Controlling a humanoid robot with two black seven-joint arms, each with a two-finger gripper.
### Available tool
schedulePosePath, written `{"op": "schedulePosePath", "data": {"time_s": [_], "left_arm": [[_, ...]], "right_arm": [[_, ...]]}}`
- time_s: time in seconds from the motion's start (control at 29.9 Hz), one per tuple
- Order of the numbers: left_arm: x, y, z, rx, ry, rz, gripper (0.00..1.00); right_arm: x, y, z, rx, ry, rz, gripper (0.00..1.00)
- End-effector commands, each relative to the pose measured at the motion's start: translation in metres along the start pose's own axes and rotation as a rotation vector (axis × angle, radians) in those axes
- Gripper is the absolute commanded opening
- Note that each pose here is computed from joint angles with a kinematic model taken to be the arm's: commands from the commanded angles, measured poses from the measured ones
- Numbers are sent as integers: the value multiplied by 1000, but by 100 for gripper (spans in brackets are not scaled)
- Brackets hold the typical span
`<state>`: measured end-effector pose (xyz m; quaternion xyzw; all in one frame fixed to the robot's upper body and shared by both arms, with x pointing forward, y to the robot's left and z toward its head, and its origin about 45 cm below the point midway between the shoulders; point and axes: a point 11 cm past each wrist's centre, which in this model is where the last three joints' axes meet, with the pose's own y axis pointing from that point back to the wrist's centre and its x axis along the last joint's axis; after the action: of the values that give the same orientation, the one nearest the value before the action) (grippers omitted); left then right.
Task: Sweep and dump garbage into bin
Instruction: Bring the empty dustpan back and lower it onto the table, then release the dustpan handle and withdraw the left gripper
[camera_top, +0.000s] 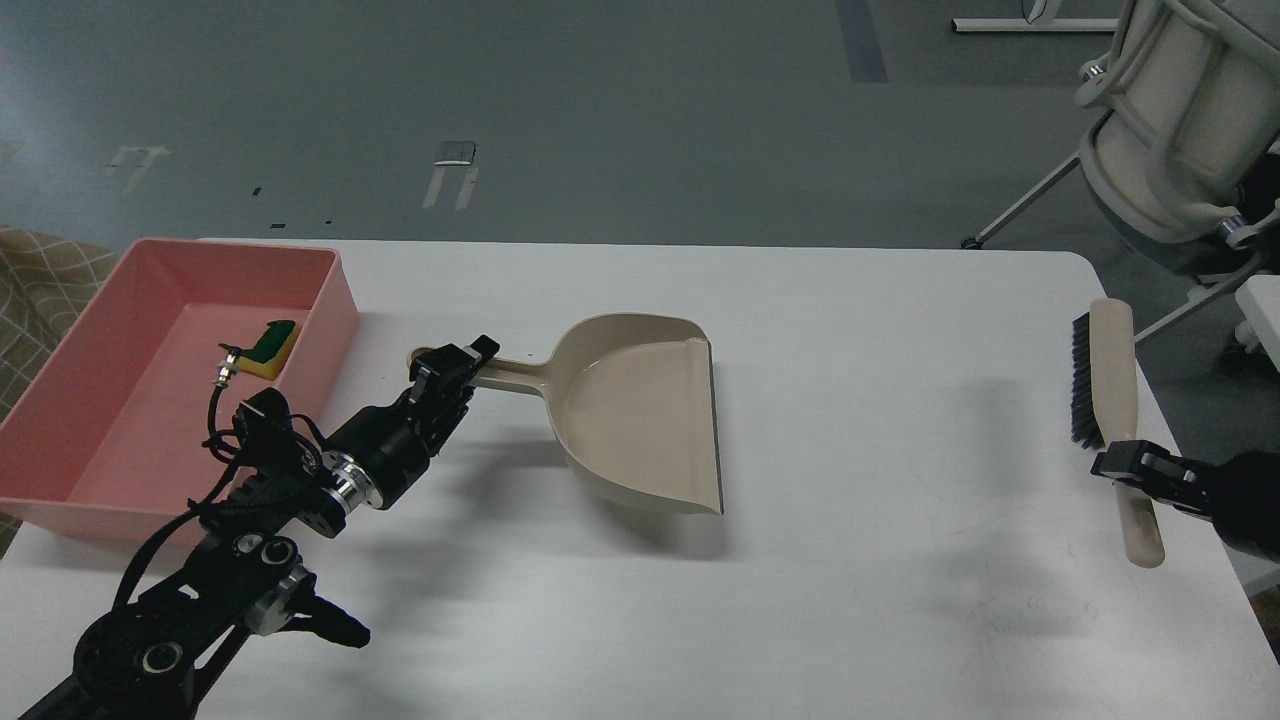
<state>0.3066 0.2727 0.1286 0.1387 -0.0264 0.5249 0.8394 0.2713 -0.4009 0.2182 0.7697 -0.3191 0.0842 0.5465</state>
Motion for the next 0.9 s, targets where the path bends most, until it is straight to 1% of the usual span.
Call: {"op": "schedulePosePath", "data": {"time_s": [0.0,0.2,0.33,0.37,0.4,0.43,0.5,0.54,0.6,0.64,0.77,0.8,0.87], "left_arm": [[3,1,-10,28,0,22,3],[2,0,-15,38,7,36,4],[2,0,-14,37,4,36,8],[3,0,-13,34,3,39,14],[3,0,-13,34,3,39,17],[3,0,-13,34,1,39,23],[4,0,-13,35,0,41,32],[4,1,-14,38,-1,42,42],[4,1,-14,39,-2,42,53],[3,1,-15,39,2,41,56],[3,1,-15,41,1,47,60],[4,2,-15,41,1,49,62],[5,3,-16,45,-6,47,63]], "right_arm": [[-1,-1,1,-6,9,-1,0],[-8,-3,-2,2,18,-18,0],[-9,-3,-4,7,22,-20,0],[-9,-3,-6,11,24,-19,0],[-9,-3,-6,11,24,-19,0],[-9,-3,-6,12,25,-19,0],[-9,-3,-6,13,24,-20,0],[-9,-4,-7,16,22,-21,0],[-11,-5,-7,19,19,-23,0],[-11,-6,-8,20,18,-24,0],[-12,-6,-8,21,18,-25,0],[-12,-6,-8,21,18,-25,0],[-13,-6,-7,19,17,-28,0]]}}
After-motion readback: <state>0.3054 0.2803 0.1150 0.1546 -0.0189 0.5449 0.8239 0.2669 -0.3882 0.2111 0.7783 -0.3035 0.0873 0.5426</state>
